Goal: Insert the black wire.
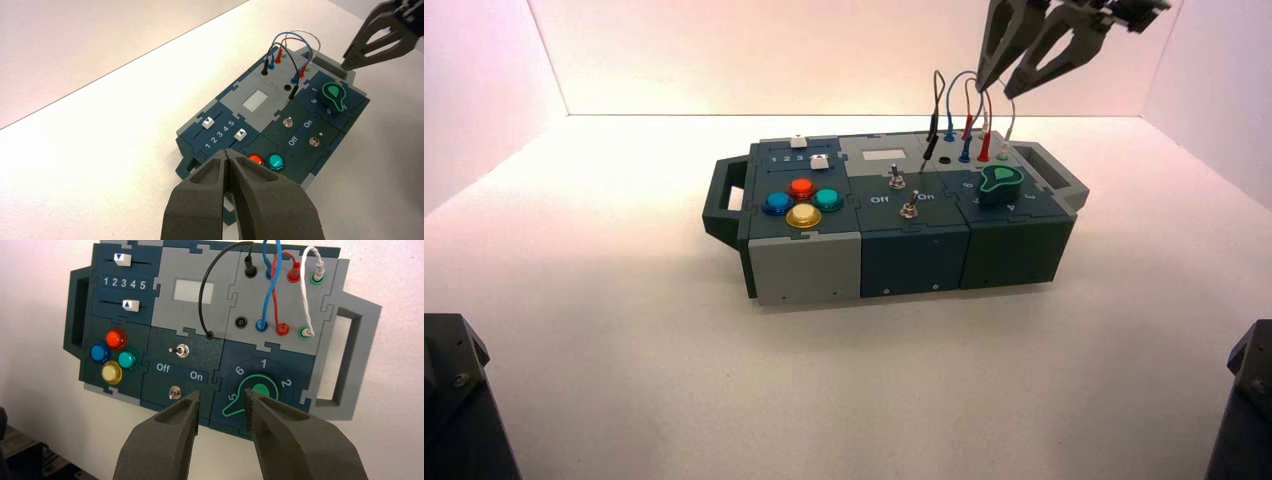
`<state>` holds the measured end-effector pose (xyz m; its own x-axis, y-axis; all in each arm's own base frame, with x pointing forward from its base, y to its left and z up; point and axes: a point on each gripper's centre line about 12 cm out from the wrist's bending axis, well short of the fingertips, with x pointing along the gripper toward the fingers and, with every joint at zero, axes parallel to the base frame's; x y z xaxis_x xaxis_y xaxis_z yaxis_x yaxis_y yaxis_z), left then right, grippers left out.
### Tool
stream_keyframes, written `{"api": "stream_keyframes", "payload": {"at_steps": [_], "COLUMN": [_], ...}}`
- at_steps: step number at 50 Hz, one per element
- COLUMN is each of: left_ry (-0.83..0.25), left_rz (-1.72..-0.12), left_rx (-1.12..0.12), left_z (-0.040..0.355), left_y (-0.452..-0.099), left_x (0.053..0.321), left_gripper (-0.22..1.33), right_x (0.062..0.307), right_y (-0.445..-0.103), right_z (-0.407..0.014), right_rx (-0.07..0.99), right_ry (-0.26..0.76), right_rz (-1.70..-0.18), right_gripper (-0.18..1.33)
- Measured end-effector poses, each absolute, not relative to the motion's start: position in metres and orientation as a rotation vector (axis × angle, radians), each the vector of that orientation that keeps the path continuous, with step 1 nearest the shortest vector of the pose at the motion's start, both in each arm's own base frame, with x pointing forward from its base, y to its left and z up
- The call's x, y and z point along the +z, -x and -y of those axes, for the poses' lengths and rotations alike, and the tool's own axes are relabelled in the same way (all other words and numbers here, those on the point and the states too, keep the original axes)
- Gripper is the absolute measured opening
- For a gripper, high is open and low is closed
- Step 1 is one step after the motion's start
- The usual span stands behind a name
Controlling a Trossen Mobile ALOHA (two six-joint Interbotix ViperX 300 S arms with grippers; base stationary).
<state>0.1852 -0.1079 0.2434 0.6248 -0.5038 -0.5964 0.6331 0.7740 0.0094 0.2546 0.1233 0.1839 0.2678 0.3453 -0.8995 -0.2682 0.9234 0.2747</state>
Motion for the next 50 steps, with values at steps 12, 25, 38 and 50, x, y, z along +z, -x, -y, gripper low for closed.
{"api": "stream_keyframes", "payload": {"at_steps": [12,25,38,50], "left_ry": [-0.23,-0.228,-0.231,-0.232], "left_rz": [-0.612,-0.611,-0.612,-0.612], "left_rx": [-0.659,-0.656,-0.658,-0.657], "left_z": [0.108,0.108,0.108,0.108], "left_y": [-0.185,-0.185,-0.185,-0.185], "left_x": [0.242,0.241,0.24,0.24], "left_gripper": [-0.16,-0.16,-0.16,-0.16], "right_x": [0.173,0.162,0.156,0.146], "right_y": [-0.268,-0.281,-0.292,-0.294], "right_z": [-0.133,-0.141,-0.146,-0.147], "right_rx": [0.411,0.41,0.407,0.4], "right_ry": [-0.082,-0.08,-0.079,-0.075], "right_rz": [-1.236,-1.259,-1.274,-1.304], "right_gripper": [0.95,0.95,0.95,0.94]}}
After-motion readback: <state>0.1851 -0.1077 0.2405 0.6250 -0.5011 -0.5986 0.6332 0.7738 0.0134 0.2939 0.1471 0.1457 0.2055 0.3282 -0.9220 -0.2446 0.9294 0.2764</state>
